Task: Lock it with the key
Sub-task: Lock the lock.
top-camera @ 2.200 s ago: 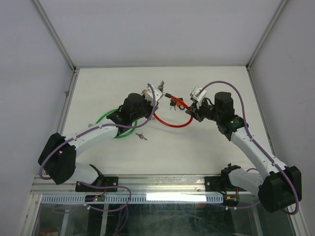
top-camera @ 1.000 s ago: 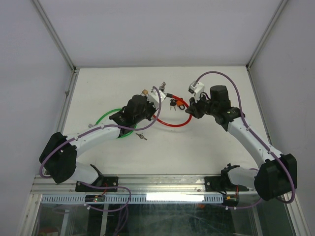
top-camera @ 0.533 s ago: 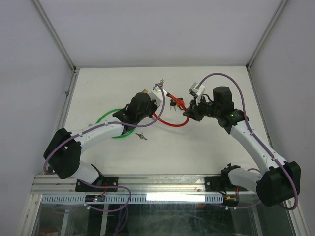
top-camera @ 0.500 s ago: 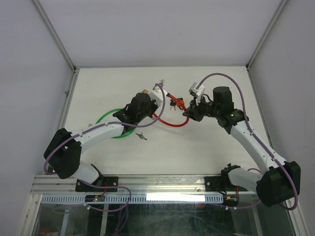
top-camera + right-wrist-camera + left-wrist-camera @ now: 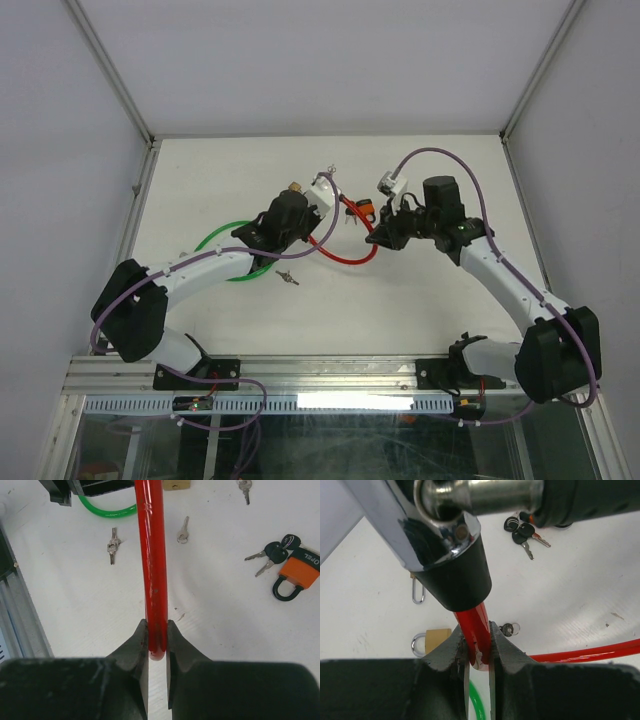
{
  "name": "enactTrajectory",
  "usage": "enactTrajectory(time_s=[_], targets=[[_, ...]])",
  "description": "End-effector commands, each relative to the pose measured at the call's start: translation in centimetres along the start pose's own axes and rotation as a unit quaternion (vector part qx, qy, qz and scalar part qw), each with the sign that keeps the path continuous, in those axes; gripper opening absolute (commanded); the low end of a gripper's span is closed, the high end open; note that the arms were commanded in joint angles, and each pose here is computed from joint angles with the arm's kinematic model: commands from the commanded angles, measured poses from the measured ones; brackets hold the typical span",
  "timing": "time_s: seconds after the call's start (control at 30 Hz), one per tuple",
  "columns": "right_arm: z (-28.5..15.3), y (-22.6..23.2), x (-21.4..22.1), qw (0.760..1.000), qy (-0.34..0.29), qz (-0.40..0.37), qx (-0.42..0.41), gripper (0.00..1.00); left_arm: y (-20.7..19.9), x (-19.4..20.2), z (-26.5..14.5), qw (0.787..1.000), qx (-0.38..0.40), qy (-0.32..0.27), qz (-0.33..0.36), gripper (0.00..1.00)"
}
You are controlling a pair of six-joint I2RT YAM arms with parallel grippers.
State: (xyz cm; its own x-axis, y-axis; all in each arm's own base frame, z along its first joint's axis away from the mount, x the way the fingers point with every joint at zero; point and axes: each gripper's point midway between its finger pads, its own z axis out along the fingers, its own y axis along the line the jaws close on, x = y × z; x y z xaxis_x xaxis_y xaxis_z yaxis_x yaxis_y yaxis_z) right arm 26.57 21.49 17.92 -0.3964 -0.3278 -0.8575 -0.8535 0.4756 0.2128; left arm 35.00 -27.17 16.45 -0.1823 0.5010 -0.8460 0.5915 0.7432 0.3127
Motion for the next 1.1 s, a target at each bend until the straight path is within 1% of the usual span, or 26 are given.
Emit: enactTrajectory(time_s=[0.0, 0.1, 0.23, 0.3, 0.43, 0.57, 0.77, 0.87, 0.93, 1.07], targets=[[0.4, 1.8, -2.8, 0.998, -0.036, 0.001, -0.047, 0.11, 0.6, -2.4, 0.0, 0.999, -0.017, -0.026, 0.03, 0.0], [1.1, 1.7, -2.2, 0.998, -0.033, 0.01, -0.055, 0.13, 0.1, -2.7, -0.3, 0.999, -0.006, -0.034, 0.031, 0.0], [2.1, 1.2, -1.1, 0.998, -0.039, -0.007, -0.056, 0.19, -0.6, -2.8, -0.4, 0.998, 0.005, -0.043, 0.038, 0.0], [2.4, 1.0, -0.7, 0.997, -0.044, -0.018, -0.055, 0.2, -1.0, -2.7, -0.4, 0.998, 0.009, -0.047, 0.044, 0.0], [3.1, 0.5, 0.3, 0.996, -0.054, -0.05, -0.051, 0.2, -1.9, -2.7, -0.3, 0.996, 0.011, -0.058, 0.062, 0.0], [3.8, -1.1, 1.5, 0.993, -0.058, -0.096, -0.019, 0.18, -2.5, -2.7, -0.5, 0.993, 0.004, -0.075, 0.086, 0.0], [4.2, -2.5, 2.1, 0.991, -0.051, -0.12, 0.006, 0.17, -3.1, -1.8, -1.2, 0.988, -0.007, -0.098, 0.12, 0.0], [4.1, -2.0, 2.3, 0.991, -0.05, -0.124, -0.008, 0.18, -3.3, -0.7, -1.5, 0.987, -0.012, -0.096, 0.131, 0.0], [4.1, -1.6, 2.3, 0.991, -0.05, -0.126, -0.021, 0.18, -2.8, -1.5, -2.5, 0.986, -0.02, -0.114, 0.123, 0.0], [3.6, 0.9, 2.4, 0.984, -0.064, -0.142, -0.084, 0.19, -2.4, -2.1, -3.0, 0.986, -0.026, -0.122, 0.11, 0.0]])
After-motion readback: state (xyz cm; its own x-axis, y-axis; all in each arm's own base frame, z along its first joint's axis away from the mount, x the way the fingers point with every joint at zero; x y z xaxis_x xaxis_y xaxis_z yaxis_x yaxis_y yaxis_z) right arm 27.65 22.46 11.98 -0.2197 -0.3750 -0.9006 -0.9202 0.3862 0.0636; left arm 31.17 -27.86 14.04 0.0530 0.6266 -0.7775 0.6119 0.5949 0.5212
